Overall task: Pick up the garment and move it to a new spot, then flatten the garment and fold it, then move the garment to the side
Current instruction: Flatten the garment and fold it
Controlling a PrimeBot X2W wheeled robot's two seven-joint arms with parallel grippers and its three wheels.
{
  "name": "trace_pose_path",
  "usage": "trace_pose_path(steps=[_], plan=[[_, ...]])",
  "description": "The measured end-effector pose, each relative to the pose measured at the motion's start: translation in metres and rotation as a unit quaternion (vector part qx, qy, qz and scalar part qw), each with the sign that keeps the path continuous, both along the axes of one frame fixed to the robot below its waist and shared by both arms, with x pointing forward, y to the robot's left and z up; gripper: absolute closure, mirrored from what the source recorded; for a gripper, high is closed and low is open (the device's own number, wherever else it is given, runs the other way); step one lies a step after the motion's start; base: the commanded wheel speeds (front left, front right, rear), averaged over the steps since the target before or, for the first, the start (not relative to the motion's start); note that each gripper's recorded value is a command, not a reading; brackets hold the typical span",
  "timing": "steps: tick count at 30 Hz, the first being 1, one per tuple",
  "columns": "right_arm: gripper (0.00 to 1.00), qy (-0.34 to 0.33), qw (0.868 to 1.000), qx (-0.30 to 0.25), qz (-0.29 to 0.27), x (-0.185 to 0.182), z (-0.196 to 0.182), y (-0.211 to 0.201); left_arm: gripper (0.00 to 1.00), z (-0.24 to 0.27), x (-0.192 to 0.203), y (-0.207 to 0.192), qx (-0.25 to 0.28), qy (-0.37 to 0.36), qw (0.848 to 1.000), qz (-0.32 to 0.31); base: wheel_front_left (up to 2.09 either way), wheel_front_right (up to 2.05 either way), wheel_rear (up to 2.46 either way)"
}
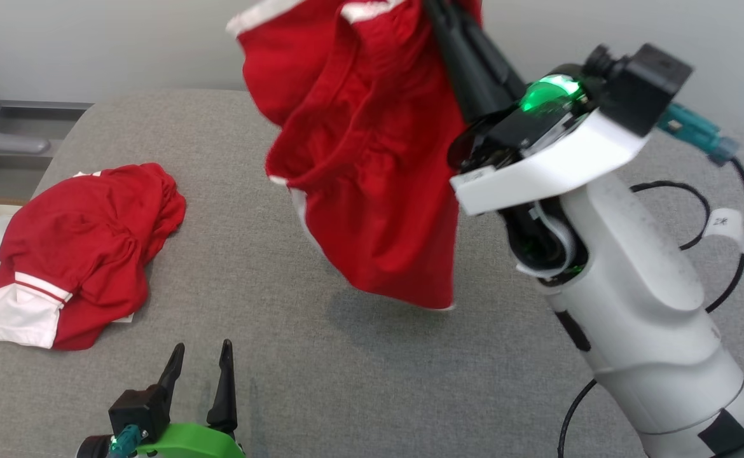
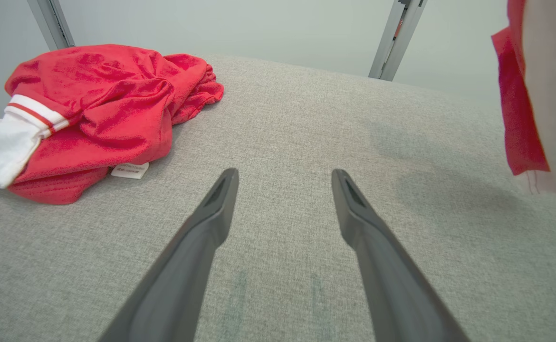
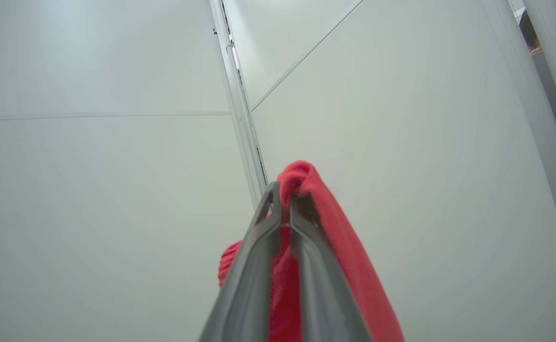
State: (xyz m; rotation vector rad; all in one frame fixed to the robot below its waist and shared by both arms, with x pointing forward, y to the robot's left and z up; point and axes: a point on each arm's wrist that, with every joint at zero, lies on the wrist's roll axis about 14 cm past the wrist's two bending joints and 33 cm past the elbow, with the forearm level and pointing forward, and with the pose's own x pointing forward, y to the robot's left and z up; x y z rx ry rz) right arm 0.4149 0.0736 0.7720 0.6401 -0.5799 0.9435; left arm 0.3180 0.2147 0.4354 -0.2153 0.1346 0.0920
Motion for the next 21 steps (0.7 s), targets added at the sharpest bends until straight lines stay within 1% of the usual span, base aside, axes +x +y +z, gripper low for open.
trace_pose_path(steps=[1, 4, 6, 8, 9, 10, 11, 12, 13, 15, 16, 19, 21], plan=[[1.00, 0.000, 1.000, 0.016, -0.006, 0.003, 0.008, -0.009, 0.00, 0.001, -0.001, 0.000, 0.000, -0.001, 1.000, 0.000, 0.00, 0.00, 0.00], [1.00, 0.008, 0.999, 0.026, -0.043, 0.016, 0.009, -0.029, 0.00, -0.001, -0.002, -0.003, -0.002, 0.001, 1.000, -0.001, 0.00, 0.00, 0.00], [1.00, 0.043, 0.995, 0.026, -0.086, 0.036, -0.012, -0.053, 0.00, -0.002, 0.000, -0.005, -0.004, 0.002, 1.000, -0.005, 0.00, 0.00, 0.00], [1.00, 0.098, 0.985, 0.000, -0.145, 0.057, -0.058, -0.081, 0.00, -0.002, 0.003, -0.009, -0.005, 0.002, 1.000, -0.011, 0.00, 0.00, 0.00], [1.00, 0.127, 0.976, -0.018, -0.175, 0.065, -0.086, -0.096, 0.00, -0.003, 0.005, -0.012, -0.006, 0.003, 1.000, -0.014, 0.00, 0.00, 0.00], [0.94, 0.153, 0.968, -0.028, -0.197, 0.070, -0.107, -0.109, 0.00, -0.003, 0.006, -0.013, -0.006, 0.004, 1.000, -0.017, 0.00, 0.00, 0.00], [0.78, 0.185, 0.955, -0.040, -0.227, 0.076, -0.135, -0.128, 0.00, -0.004, 0.008, -0.016, -0.007, 0.005, 1.000, -0.021, 0.00, 0.00, 0.00], [0.30, 0.215, 0.940, -0.058, -0.259, 0.078, -0.163, -0.148, 0.00, -0.005, 0.010, -0.017, -0.007, 0.006, 1.000, -0.024, 0.00, 0.00, 0.00], [0.00, 0.245, 0.925, -0.064, -0.285, 0.079, -0.186, -0.168, 0.00, -0.006, 0.011, -0.020, -0.007, 0.007, 1.000, -0.028, 0.00, 0.00, 0.00], [0.00, 0.288, 0.892, -0.115, -0.328, 0.072, -0.235, -0.198, 0.00, -0.007, 0.016, -0.024, -0.008, 0.010, 0.999, -0.035, 0.00, 0.00, 0.00], [0.00, 0.304, 0.879, -0.124, -0.346, 0.068, -0.250, -0.212, 0.00, -0.007, 0.019, -0.026, -0.008, 0.009, 0.999, -0.039, 0.00, 0.00, 0.00], [0.00, 0.325, 0.850, -0.153, -0.384, 0.058, -0.275, -0.241, 0.00, -0.008, 0.025, -0.032, -0.008, 0.011, 0.999, -0.049, 0.00, 0.00, 0.00], [0.00, 0.330, 0.840, -0.171, -0.396, 0.052, -0.285, -0.251, 0.00, -0.010, 0.026, -0.035, -0.009, 0.014, 0.998, -0.054, 0.00, 0.00, 0.00]])
